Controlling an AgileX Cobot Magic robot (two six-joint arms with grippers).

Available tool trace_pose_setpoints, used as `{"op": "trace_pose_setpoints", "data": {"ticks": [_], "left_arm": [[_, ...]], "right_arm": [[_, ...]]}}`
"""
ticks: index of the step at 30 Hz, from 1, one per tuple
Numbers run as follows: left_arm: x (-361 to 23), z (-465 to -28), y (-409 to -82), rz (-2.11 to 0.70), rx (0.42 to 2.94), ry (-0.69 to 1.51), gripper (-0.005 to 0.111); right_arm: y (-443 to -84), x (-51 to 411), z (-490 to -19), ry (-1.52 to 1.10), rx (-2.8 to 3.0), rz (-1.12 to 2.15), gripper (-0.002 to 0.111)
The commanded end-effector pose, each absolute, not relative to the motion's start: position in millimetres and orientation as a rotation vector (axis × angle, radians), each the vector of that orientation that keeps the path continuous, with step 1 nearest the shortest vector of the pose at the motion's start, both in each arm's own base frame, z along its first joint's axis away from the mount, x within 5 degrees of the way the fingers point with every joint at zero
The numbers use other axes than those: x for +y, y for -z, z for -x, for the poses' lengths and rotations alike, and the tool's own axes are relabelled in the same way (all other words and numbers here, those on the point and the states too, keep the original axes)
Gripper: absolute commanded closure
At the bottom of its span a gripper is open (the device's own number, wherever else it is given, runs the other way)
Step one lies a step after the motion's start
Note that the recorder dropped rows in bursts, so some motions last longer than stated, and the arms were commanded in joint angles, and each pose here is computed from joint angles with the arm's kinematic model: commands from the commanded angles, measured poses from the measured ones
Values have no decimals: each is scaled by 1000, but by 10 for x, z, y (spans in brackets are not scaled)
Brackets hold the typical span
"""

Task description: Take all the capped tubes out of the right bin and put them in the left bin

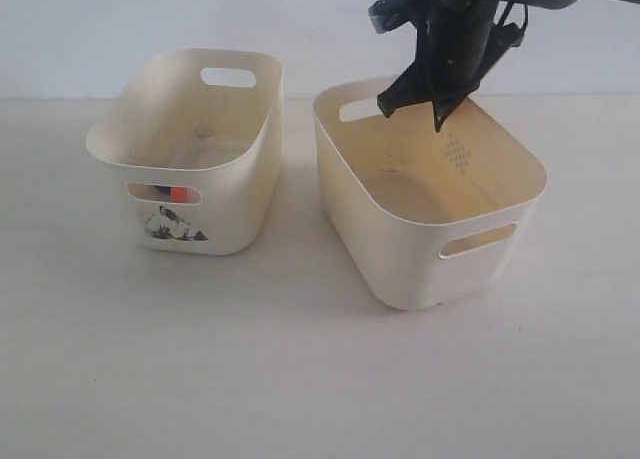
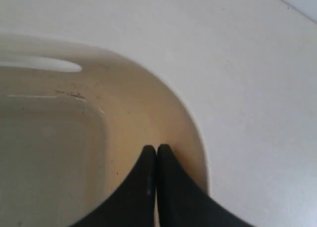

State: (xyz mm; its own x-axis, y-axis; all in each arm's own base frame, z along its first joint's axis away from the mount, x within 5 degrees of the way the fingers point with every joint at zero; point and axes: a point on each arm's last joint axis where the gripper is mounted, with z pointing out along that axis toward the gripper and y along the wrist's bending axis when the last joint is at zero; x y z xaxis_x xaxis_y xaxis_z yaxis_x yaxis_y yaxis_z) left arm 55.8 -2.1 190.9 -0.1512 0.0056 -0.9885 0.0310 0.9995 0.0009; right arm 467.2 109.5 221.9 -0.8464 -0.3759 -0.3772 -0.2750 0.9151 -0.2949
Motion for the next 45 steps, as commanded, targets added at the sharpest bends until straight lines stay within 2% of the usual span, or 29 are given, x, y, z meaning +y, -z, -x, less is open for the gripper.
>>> {"op": "trace_pose_setpoints", "data": {"ticks": [1,7,14,20,23,26,28,31,33,41,43,45], "left_arm": [[-20,-555,-1922,-20,1715,26,102],[-20,-555,-1922,-20,1715,26,102],[-20,-555,-1922,-20,1715,26,102],[-20,-555,-1922,-20,1715,26,102],[-20,-555,-1922,-20,1715,26,102],[-20,-555,-1922,-20,1715,26,102],[-20,-555,-1922,-20,1715,26,102],[-20,-555,-1922,-20,1715,26,102],[-20,-555,-1922,-20,1715,26,102],[-20,-555,-1922,-20,1715,26,102],[-20,-555,-1922,-20,1715,26,102],[-20,-555,-1922,-20,1715,26,102]], "right_arm": [[-2246,917,-4663,372,2687,425,108],[-2374,939,-4621,324,2674,401,108],[-2883,1101,-4346,97,2658,393,108],[-2822,1323,-4210,-257,2749,567,108],[-2726,1346,-4233,-277,2766,594,108],[-2618,1354,-4260,-278,2797,596,95],[-2554,1359,-4277,-278,2813,598,76],[-2432,1368,-4307,-281,2850,575,39],[-2383,1371,-4319,-283,2867,554,31],[-2147,1350,-4408,-296,2908,481,31],[-2053,1322,-4434,-325,2935,456,35],[-1983,1281,-4455,-353,2957,427,44]]}}
